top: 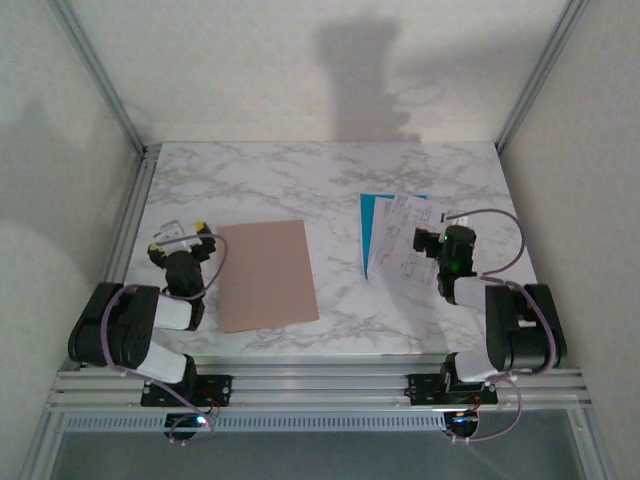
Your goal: Put the files into the folder
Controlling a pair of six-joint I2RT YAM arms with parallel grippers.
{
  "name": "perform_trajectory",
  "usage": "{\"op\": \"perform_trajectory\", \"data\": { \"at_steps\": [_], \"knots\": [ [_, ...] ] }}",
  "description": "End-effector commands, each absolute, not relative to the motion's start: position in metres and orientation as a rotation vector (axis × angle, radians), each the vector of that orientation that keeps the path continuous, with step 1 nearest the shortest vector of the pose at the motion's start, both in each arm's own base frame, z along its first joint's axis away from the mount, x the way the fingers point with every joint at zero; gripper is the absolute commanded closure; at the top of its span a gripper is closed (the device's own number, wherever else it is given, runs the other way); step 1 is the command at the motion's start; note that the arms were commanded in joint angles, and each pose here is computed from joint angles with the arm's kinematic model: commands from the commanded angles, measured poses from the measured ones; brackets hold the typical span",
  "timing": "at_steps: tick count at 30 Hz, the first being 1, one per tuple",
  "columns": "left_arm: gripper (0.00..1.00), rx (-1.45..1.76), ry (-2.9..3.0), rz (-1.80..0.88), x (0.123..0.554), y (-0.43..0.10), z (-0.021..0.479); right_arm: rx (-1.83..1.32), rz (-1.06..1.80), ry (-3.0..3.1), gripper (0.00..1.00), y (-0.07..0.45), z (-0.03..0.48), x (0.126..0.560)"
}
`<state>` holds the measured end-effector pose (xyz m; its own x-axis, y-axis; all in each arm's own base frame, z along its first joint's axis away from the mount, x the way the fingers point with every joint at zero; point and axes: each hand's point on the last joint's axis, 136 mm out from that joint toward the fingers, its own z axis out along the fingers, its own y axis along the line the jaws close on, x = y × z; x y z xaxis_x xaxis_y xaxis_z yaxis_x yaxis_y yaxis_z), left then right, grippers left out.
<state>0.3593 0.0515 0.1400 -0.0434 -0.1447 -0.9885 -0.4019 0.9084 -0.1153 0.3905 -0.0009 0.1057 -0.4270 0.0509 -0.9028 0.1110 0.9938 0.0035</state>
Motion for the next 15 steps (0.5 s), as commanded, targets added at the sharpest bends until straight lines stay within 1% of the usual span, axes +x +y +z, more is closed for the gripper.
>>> {"op": "perform_trajectory", "data": {
  "at_steps": [1, 4, 5, 6, 7, 8, 9, 11, 13, 14, 15],
  "knots": [
    [0.01, -0.482, 1.554, 0.346, 0.366, 0.056, 0.183, 0.230, -0.102, 1.865, 0.01, -0.013, 0.190, 0.394],
    [0.01, -0.630, 1.390, 0.282, 0.364, 0.066, 0.241, 0.377, -0.038, 1.766, 0.01, -0.017, 0.275, 0.389],
    [0.00, -0.728, 1.362, 0.251, 0.368, 0.072, 0.255, 0.496, -0.023, 1.788, 0.01, -0.025, 0.286, 0.385],
    [0.01, -0.803, 1.415, 0.184, 0.382, 0.075, 0.264, 0.647, -0.014, 1.877, 0.01, -0.034, 0.284, 0.375],
    [0.01, -0.872, 1.555, 0.098, 0.399, 0.076, 0.262, 0.843, -0.031, 1.935, 0.01, -0.045, 0.284, 0.361],
    [0.00, -0.987, 1.612, 0.022, 0.405, 0.081, 0.258, 1.064, -0.092, 1.960, 0.01, -0.058, 0.275, 0.339],
    [0.01, -1.083, 1.701, -0.050, 0.412, 0.081, 0.242, 1.101, -0.109, 2.032, 0.01, -0.057, 0.265, 0.333],
    [0.01, -1.106, 1.809, -0.206, 0.429, 0.069, 0.223, 0.964, 0.050, 2.123, 0.06, -0.032, 0.260, 0.351],
    [0.01, -1.132, 1.895, -0.257, 0.429, 0.058, 0.206, 0.948, 0.173, 2.155, 0.09, -0.012, 0.252, 0.350],
    [0.03, -1.126, 1.934, -0.263, 0.426, 0.052, 0.199, 0.920, 0.227, 2.168, 0.09, -0.001, 0.250, 0.350],
    [0.04, -1.112, 1.984, -0.257, 0.419, 0.046, 0.192, 0.863, 0.284, 2.182, 0.07, 0.014, 0.248, 0.351]
  ]
}}
